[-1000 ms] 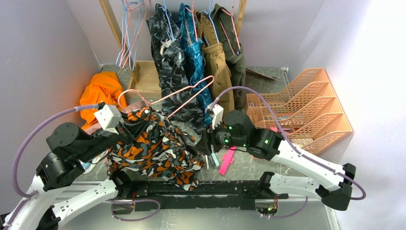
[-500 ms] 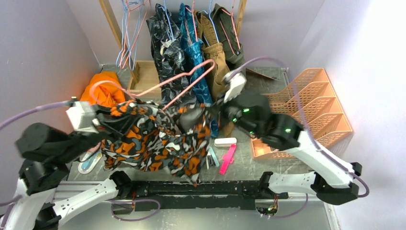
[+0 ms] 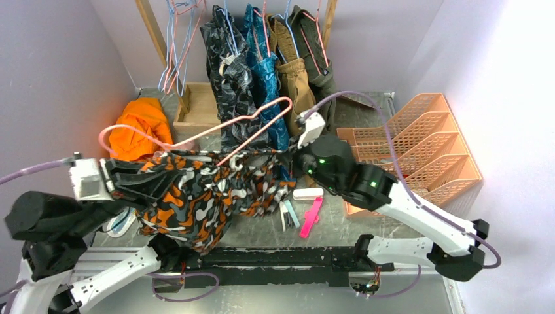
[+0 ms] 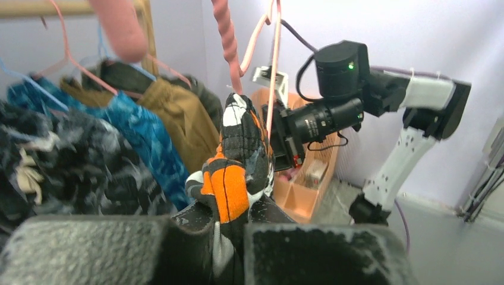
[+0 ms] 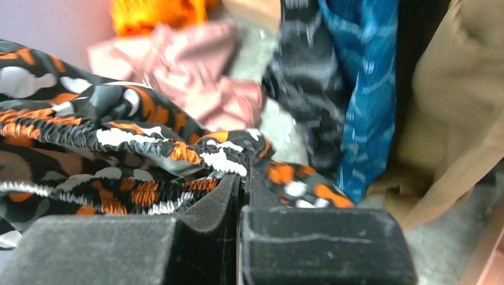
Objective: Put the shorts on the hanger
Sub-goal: Hang the shorts on the hanger.
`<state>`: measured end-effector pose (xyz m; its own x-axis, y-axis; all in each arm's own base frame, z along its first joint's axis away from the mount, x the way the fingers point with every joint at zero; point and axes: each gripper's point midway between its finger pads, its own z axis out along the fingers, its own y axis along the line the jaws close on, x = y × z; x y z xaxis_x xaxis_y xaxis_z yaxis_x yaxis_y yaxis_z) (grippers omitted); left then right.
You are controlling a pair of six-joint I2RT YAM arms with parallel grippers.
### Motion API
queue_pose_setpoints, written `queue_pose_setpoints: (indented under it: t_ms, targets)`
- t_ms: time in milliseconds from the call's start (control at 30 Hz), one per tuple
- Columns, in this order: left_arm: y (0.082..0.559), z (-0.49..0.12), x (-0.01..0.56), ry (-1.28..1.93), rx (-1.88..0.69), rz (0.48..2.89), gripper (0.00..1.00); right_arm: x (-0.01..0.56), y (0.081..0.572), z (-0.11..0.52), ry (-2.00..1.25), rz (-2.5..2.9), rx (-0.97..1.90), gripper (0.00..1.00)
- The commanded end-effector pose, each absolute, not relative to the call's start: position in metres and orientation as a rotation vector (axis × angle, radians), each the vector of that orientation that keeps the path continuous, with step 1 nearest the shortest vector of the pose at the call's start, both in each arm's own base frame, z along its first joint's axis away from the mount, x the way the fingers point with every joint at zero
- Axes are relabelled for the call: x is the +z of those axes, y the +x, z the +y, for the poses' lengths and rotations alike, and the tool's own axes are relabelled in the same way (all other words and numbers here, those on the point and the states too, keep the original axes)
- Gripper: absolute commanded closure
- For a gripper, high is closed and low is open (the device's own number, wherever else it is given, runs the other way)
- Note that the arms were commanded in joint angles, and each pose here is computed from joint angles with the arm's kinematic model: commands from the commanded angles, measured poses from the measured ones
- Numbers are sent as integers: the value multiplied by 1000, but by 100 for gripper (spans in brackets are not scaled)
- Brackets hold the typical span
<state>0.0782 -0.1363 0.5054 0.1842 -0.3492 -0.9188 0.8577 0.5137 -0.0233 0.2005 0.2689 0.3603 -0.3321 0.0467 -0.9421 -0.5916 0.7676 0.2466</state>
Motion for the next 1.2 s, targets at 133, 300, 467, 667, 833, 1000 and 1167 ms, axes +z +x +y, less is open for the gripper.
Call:
queue_pose_setpoints:
  t_ms: [133,300,467,667,833,1000,1167]
  targets:
    - [81,-149,481,650,-933,1175,93,398,206,254,-386,1774,636,100]
    - [80,-144,468,646,-920,1204,93,373,208,248,-379,1869,564,100]
    - [83,-148,446,692,-898,1288,93,359,202,242,-359,1946,546,100]
    - [81,-157,431,755,-913,1311,93,326,202,236,-355,2061,461,100]
    - [78,-164,409,818,-924,1375,93,303,206,230,-333,2124,449,100]
    - [82,-163,386,833,-894,1461,93,302,210,228,-310,2130,486,100]
    - [84,-163,368,833,-883,1512,93,300,212,229,-298,2136,498,100]
